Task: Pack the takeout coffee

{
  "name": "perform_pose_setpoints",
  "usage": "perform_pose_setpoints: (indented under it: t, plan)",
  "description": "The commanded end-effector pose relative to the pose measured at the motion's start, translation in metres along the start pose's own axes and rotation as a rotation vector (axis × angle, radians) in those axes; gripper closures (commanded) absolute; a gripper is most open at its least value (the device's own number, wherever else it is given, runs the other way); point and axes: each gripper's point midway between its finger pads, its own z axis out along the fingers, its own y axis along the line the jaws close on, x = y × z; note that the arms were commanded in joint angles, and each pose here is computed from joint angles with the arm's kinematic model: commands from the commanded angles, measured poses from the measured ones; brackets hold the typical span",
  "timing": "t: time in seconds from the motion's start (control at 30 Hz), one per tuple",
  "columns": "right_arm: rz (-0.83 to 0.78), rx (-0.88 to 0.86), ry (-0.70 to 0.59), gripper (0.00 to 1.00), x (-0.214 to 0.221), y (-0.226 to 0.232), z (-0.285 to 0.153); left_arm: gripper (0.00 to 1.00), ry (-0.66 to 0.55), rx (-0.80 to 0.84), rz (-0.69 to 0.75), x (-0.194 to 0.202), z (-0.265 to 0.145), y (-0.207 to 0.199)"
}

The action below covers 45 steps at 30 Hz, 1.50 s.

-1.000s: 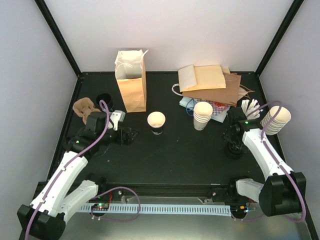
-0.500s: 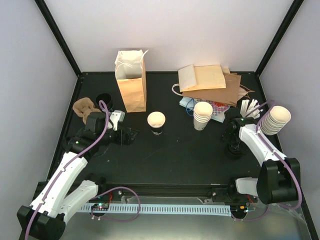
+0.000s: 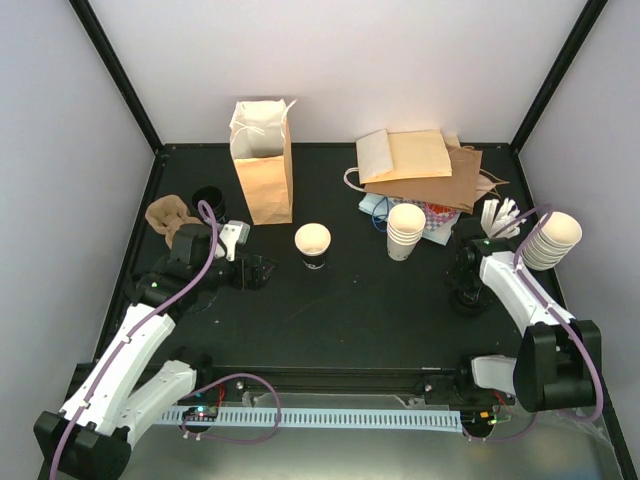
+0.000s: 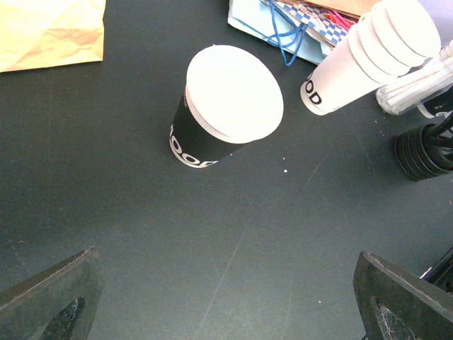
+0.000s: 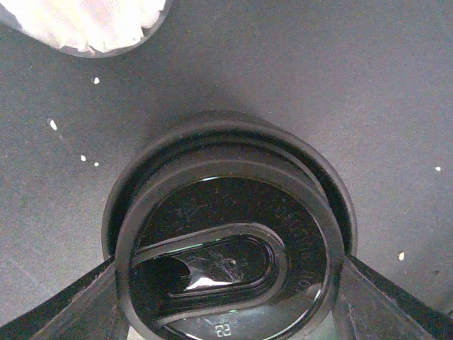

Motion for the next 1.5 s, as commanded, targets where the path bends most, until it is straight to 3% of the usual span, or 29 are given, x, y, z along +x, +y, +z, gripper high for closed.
perform_pose_setpoints:
  t: [0.0,0.3,0.63,0.83,1.1,1.47]
  plan:
    - [0.021,-0.03,-0.013,0.34,-0.005,0.001,-0.013,0.01,-0.028,0.016,0.022,-0.006,-0.002,-0.003]
    - [0.021,-0.068,-0.045,0.33,-0.015,0.002,-0.038,0.01,-0.027,0.019,0.022,-0.006,-0.002,-0.003]
    - [-0.002,0.016,0.002,0.33,-0.003,-0.005,-0.009,0.01,-0.027,0.021,0.023,-0.006,-0.002,-0.004]
    - [-0.011,-0.003,-0.017,0.33,-0.009,-0.002,-0.02,0.01,-0.028,0.02,0.022,-0.006,-0.003,-0.004]
    - [-0.148,-0.235,-0.04,0.36,-0.013,0.035,-0.055,0.01,-0.023,0.019,0.021,-0.006,-0.001,-0.003]
    - [-0.52,-0.537,-0.198,0.36,0.017,0.129,-0.174,0.01,-0.01,0.021,0.003,-0.007,0.005,-0.002]
